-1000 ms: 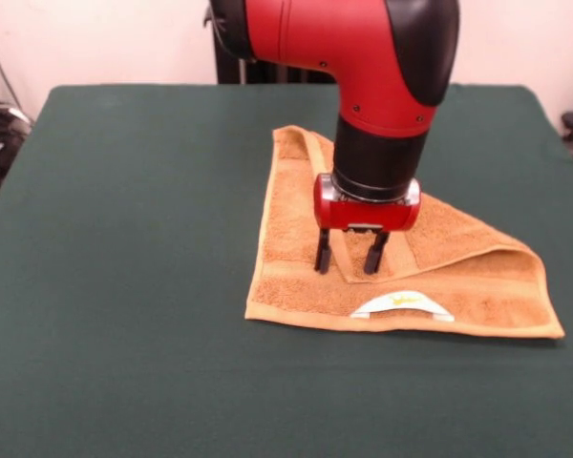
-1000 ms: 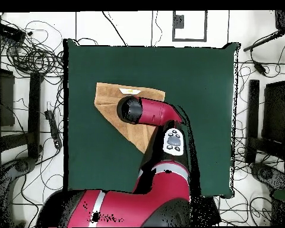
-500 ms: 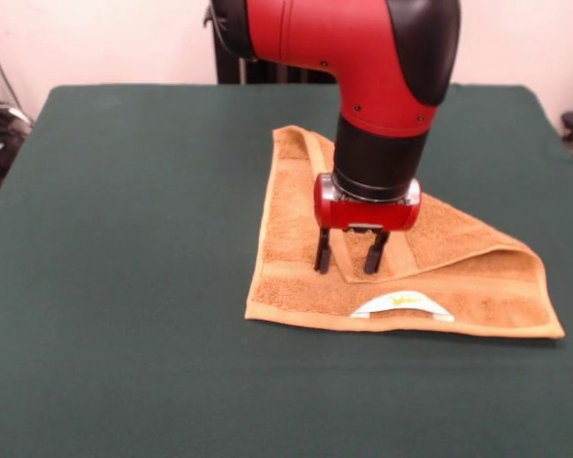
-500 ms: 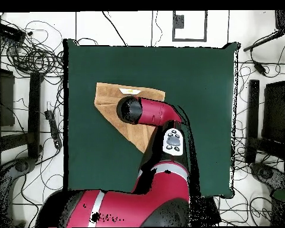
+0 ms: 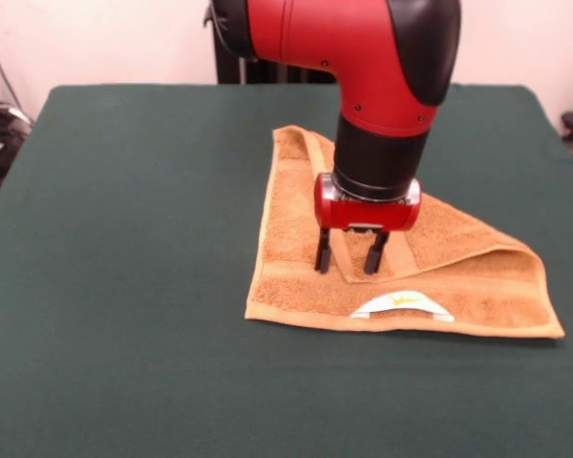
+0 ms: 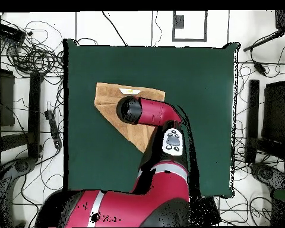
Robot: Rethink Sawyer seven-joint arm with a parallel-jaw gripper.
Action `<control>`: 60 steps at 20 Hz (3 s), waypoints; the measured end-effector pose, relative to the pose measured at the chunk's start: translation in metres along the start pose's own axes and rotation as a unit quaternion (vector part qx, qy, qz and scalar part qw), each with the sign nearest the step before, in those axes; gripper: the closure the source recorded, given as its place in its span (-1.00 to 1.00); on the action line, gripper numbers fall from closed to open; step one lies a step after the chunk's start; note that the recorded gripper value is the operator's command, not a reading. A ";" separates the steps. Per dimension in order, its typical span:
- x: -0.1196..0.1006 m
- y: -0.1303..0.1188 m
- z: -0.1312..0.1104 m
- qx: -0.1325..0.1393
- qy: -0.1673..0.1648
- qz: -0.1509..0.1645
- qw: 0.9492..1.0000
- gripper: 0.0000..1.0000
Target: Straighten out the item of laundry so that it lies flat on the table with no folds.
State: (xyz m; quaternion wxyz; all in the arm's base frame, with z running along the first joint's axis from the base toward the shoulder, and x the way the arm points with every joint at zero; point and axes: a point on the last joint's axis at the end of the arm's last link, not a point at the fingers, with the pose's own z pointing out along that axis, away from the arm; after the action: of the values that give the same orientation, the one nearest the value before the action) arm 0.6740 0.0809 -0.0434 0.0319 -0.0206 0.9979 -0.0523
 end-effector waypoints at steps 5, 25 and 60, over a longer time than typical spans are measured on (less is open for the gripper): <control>0.001 0.001 0.000 0.005 -0.002 -0.003 1.000 -1.00; 0.002 0.007 -0.001 0.021 -0.006 0.010 1.000 -1.00; 0.001 0.011 0.000 0.006 -0.006 0.023 1.000 1.00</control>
State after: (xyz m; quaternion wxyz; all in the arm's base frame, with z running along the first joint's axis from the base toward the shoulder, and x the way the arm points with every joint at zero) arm 0.6724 0.0922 -0.0446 0.0391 0.0027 0.9976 -0.0572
